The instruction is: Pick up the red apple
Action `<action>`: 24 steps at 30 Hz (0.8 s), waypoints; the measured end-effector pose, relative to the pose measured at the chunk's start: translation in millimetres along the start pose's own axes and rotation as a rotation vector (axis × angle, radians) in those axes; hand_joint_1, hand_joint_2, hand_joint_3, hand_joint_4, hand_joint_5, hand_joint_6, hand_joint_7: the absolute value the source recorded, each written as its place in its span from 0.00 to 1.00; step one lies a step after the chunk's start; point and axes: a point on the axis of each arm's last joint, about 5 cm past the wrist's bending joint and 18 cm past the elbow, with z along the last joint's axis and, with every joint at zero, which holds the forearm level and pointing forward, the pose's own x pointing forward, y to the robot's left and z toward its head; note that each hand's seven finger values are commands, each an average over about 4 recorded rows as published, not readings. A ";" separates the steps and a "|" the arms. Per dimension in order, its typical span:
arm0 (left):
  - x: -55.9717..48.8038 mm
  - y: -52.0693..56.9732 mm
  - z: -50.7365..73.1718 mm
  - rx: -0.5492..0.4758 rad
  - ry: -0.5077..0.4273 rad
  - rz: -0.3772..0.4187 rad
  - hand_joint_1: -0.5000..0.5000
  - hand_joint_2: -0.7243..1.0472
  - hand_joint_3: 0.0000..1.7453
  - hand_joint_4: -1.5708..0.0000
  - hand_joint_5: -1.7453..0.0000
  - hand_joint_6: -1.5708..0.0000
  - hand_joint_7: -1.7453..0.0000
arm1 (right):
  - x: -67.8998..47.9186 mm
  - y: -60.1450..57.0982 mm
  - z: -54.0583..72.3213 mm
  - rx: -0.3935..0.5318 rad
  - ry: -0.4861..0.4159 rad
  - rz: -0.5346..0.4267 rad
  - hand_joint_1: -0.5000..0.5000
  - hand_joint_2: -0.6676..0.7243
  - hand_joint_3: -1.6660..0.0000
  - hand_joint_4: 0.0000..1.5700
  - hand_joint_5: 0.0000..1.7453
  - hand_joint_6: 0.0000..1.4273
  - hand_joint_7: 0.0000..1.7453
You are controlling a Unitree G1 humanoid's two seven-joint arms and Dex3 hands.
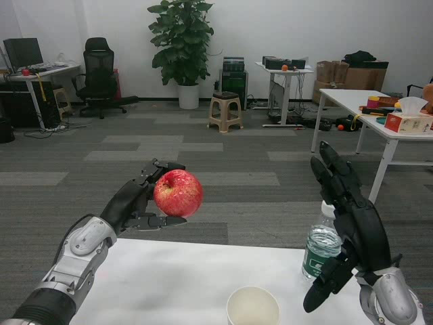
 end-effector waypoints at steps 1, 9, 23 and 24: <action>-0.3 0.3 -0.1 -0.001 0.000 0.002 0.07 1.00 0.10 1.00 0.53 0.63 0.16 | 0.0 0.1 0.0 0.001 0.000 0.000 0.21 1.00 1.00 0.07 0.00 0.00 0.08; -7.2 1.5 -4.3 -0.011 0.018 0.019 0.07 1.00 0.10 1.00 0.53 0.63 0.15 | -0.1 2.6 -0.6 0.011 -0.001 -0.005 0.21 1.00 1.00 0.07 0.00 0.00 0.08; -10.3 1.8 -6.2 -0.017 0.026 0.022 0.07 1.00 0.10 1.00 0.53 0.62 0.16 | -0.1 3.6 -0.8 0.014 -0.001 -0.006 0.21 1.00 1.00 0.07 0.00 0.00 0.08; -10.3 1.8 -6.2 -0.017 0.026 0.022 0.07 1.00 0.10 1.00 0.53 0.63 0.16 | -0.1 3.7 -0.8 0.015 -0.001 -0.006 0.21 1.00 1.00 0.07 0.00 0.00 0.08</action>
